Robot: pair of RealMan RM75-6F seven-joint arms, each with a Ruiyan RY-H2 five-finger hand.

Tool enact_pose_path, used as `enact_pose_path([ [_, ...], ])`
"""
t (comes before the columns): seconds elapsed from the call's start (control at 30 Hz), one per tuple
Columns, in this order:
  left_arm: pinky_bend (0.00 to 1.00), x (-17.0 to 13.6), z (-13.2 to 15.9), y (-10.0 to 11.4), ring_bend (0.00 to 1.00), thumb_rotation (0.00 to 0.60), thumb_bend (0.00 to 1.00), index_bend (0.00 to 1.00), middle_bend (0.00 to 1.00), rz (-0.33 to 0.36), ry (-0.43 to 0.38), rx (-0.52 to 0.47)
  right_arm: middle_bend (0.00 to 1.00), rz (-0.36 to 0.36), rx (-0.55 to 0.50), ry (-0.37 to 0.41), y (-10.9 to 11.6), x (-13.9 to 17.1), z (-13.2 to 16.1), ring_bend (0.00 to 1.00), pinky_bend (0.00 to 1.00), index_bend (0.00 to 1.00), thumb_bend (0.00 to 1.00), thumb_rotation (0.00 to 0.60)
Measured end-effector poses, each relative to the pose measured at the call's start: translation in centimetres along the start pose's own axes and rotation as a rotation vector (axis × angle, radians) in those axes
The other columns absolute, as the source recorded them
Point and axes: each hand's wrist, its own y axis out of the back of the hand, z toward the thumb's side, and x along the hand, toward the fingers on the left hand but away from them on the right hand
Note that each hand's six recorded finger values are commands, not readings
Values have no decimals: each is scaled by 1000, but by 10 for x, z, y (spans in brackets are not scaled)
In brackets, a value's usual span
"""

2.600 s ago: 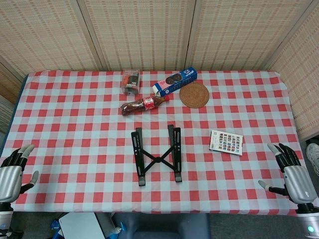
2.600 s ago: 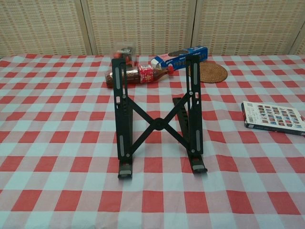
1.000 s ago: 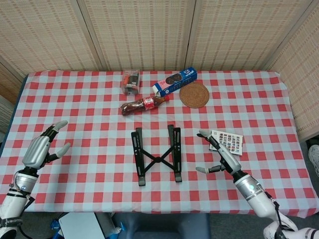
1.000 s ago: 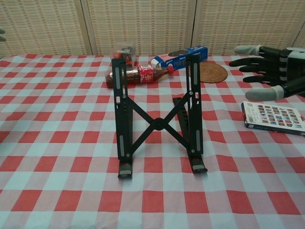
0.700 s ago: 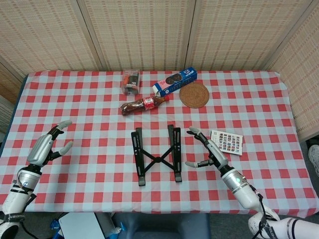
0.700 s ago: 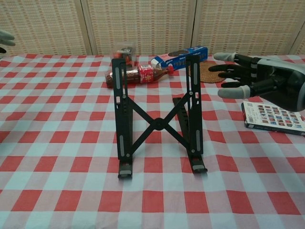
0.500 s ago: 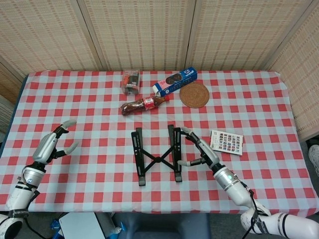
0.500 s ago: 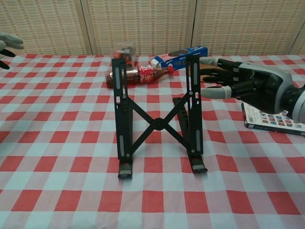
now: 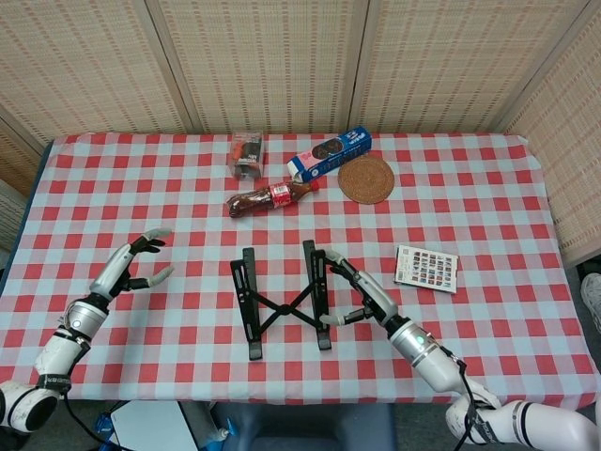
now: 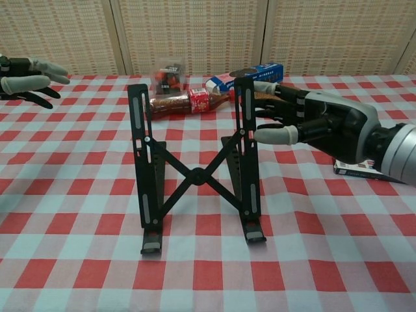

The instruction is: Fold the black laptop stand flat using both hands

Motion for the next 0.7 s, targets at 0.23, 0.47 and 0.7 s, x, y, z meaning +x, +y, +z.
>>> enact_pose_path([
  [0.23,294,8,16,-29,295,316,230,226,247,-121,-9,-219,100,7,-1,12,2,8,1,4,38,53,0,600],
  [0.47,325,7,38,-58,314,294,230,246,275,-276,-22,-407,100,27,-2,24,2,17,0,4,38,53,0,600],
  [0.7,327,-5,56,-72,342,487,230,261,304,-406,-62,-473,100,58,15,56,-3,30,6,4,38,53,0,600],
])
